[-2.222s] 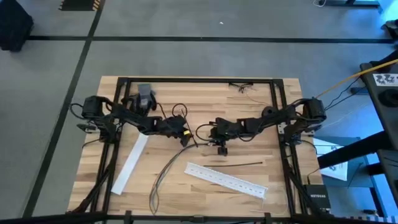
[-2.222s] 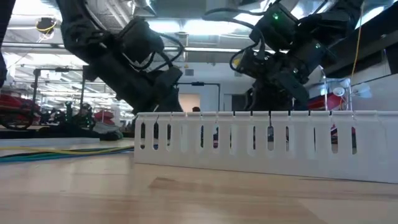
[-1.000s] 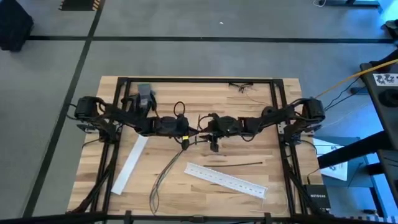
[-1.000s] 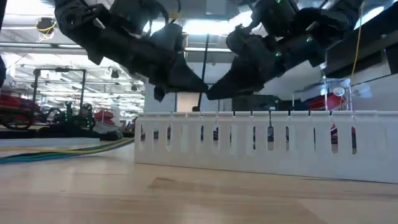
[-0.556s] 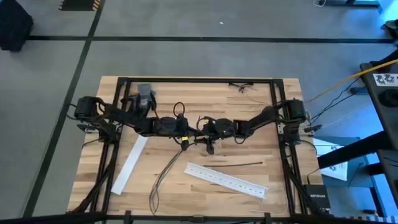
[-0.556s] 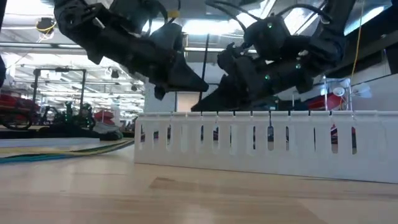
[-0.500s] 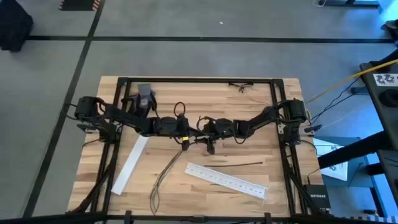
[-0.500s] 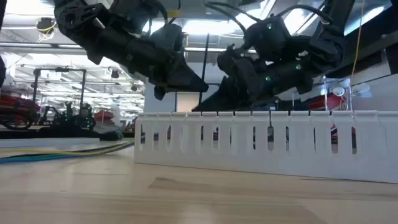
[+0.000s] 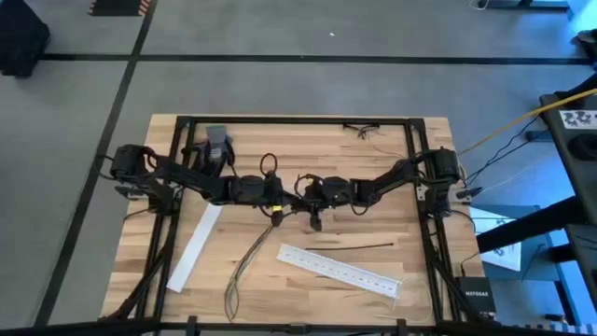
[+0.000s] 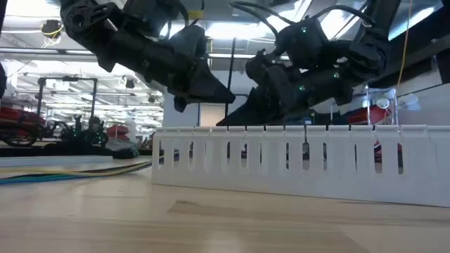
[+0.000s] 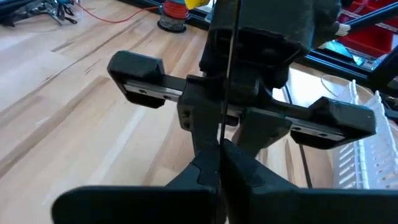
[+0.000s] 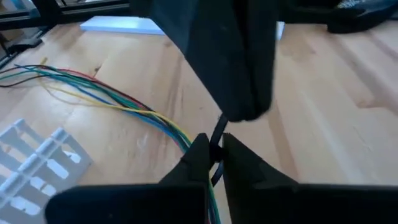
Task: Ziptie cables
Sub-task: Wrap the cables together using the top zip tie
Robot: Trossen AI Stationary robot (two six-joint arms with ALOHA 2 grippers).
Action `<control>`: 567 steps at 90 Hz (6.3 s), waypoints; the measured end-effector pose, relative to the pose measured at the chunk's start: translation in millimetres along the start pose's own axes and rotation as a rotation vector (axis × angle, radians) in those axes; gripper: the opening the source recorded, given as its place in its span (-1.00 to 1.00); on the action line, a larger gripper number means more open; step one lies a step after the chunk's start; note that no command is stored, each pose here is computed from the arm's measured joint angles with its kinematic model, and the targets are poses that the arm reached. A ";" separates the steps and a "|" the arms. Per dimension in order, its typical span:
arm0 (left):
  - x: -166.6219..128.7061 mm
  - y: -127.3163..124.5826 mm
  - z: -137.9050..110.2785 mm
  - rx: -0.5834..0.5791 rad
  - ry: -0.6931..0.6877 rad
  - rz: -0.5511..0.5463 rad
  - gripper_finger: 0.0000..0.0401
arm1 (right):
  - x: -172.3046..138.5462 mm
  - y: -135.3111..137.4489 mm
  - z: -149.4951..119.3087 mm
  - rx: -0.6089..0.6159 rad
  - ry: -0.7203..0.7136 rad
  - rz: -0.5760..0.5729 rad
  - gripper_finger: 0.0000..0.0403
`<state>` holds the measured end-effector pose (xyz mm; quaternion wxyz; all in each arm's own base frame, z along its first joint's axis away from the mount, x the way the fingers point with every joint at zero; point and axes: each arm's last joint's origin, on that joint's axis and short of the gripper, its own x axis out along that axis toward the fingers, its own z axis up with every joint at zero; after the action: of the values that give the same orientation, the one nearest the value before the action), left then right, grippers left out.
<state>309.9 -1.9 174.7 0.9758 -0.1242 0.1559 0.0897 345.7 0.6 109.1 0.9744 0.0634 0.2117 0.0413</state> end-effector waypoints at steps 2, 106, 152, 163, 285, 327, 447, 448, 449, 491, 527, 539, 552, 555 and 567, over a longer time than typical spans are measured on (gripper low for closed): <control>-1.8 -0.3 2.2 0.003 -0.006 0.001 -1.00 | 0.7 -0.2 -1.0 0.000 0.002 0.000 -0.94; -57.5 7.7 42.5 0.105 0.036 0.181 -0.58 | 17.2 -15.5 -43.5 0.060 0.123 -0.061 -0.57; -129.1 -23.4 44.4 0.039 0.247 0.141 -0.08 | -3.9 -11.7 -21.3 -0.018 0.210 -0.084 -0.01; -127.9 -33.2 32.8 0.062 0.291 0.170 -0.14 | -5.5 -11.3 -19.4 -0.020 0.220 -0.084 -0.02; -3.9 -46.2 -83.2 0.042 0.526 0.254 -0.17 | -17.4 -15.8 -18.3 -0.248 0.368 -0.143 -0.02; -2.9 -43.3 -94.4 0.113 0.615 0.244 -0.97 | -13.3 -20.2 -35.8 -0.094 0.463 -0.026 -0.55; -62.6 -127.5 -25.6 0.568 0.488 -0.111 -1.00 | -63.5 186.8 85.5 0.183 0.483 -0.214 -0.99; -62.7 -127.8 -25.8 0.569 0.489 -0.113 -1.00 | -62.6 187.5 84.4 0.186 0.485 -0.214 -1.00; -62.9 -127.9 -26.1 0.570 0.489 -0.113 -1.00 | -61.6 188.0 83.4 0.190 0.487 -0.214 -1.00; -53.4 -141.6 -23.4 0.625 0.347 -0.196 -1.00 | -68.3 224.9 42.4 0.258 0.610 -0.290 -0.99; -44.6 -137.6 -32.4 0.641 0.374 -0.178 -1.00 | -75.8 230.6 31.4 0.249 0.688 -0.299 -0.98; -51.1 -135.0 -26.8 0.615 0.391 -0.160 -1.00 | -66.8 215.4 43.0 0.193 0.675 -0.310 -0.98; -66.2 -128.9 -15.5 0.555 0.422 -0.136 -0.94 | -55.1 198.9 76.3 0.099 0.614 -0.284 -0.98; -71.1 -127.5 -10.5 0.534 0.417 -0.132 -0.90 | -53.3 194.0 85.4 0.065 0.603 -0.283 -0.98; -88.5 -120.0 4.6 0.491 0.408 -0.097 -0.69 | -41.1 160.3 118.6 -0.043 0.543 -0.291 -0.98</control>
<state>254.0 -127.1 233.5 0.9284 0.0921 0.3593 -0.0240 349.4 142.1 255.4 0.8790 -0.0017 0.4703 -0.0789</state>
